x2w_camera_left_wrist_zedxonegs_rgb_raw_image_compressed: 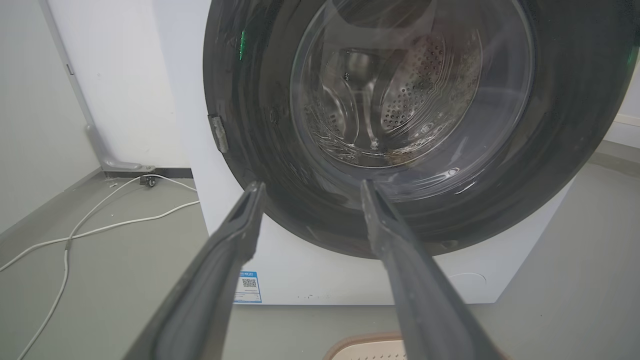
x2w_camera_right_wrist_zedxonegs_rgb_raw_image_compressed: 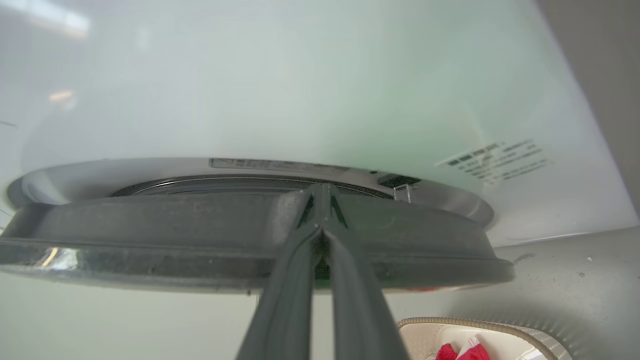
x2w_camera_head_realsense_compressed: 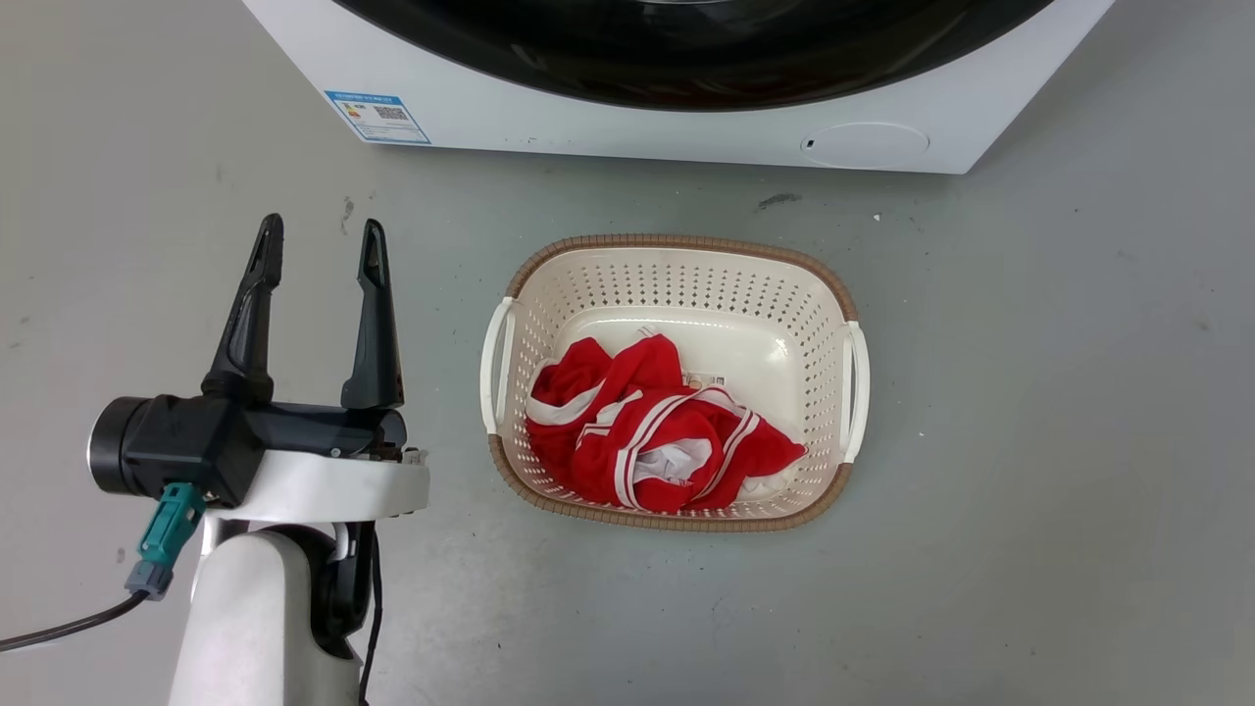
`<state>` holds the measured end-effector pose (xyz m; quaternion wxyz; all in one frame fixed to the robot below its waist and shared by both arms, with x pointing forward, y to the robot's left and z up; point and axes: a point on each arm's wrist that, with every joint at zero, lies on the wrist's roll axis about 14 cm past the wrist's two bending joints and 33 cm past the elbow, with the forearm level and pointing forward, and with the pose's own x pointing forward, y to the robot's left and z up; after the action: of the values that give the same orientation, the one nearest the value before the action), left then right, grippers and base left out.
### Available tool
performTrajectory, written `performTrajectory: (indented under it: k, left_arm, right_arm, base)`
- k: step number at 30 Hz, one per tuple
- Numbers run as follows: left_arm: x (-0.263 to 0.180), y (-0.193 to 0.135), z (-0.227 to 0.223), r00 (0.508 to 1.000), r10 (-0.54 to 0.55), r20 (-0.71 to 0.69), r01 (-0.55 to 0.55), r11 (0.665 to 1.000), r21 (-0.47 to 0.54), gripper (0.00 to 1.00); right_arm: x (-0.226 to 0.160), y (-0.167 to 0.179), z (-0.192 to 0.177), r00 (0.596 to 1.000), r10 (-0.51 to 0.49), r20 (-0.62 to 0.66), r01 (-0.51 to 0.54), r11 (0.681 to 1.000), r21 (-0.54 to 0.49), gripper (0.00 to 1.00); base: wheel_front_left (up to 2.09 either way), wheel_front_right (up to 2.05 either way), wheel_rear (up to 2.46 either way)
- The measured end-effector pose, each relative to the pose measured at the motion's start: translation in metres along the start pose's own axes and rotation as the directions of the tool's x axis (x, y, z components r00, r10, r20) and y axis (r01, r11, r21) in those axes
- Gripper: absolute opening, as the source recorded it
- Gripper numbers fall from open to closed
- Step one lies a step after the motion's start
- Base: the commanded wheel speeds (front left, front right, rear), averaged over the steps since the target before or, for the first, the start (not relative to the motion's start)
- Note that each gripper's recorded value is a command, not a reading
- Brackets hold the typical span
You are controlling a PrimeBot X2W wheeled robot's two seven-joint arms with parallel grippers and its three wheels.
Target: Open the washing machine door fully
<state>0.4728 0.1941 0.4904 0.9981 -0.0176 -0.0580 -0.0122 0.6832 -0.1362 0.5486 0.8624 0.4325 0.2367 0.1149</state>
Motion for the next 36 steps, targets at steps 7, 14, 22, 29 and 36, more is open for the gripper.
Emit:
performTrajectory:
  k: [7, 14, 22, 29, 36]
  left_arm:
    - [0.002, -0.004, 0.003, 1.000, -0.011, 0.009, 0.011, 1.000, -0.006, 1.00]
    - [0.002, -0.010, 0.008, 1.000, -0.023, 0.019, 0.023, 1.000, -0.013, 1.00]
    - [-0.001, -0.013, 0.018, 0.999, -0.028, 0.039, 0.029, 0.999, -0.021, 1.00]
    - [-0.009, -0.016, 0.031, 0.998, -0.030, 0.060, 0.032, 0.999, -0.024, 1.00]
    - [-0.025, -0.018, 0.042, 0.997, -0.030, 0.069, 0.031, 0.999, -0.025, 1.00]
  right_arm:
    - [-0.007, 0.002, -0.009, 0.997, 0.000, -0.084, 0.001, 1.000, 0.013, 0.00]
    - [-0.015, 0.007, -0.014, 0.995, 0.016, -0.097, -0.011, 0.999, 0.050, 0.00]
    - [-0.021, 0.035, -0.039, 0.979, 0.111, -0.170, -0.094, 0.990, 0.107, 0.00]
    - [-0.042, 0.042, -0.063, 0.954, 0.144, -0.264, -0.114, 0.985, 0.127, 0.00]
    - [-0.069, 0.053, -0.079, 0.928, 0.187, -0.323, -0.145, 0.978, 0.148, 0.00]
  base:
    - [0.00, 0.00, 0.00]
    - [0.00, 0.00, 0.00]
    - [0.00, 0.00, 0.00]
    - [0.00, 0.00, 0.00]
    - [0.00, 0.00, 0.00]
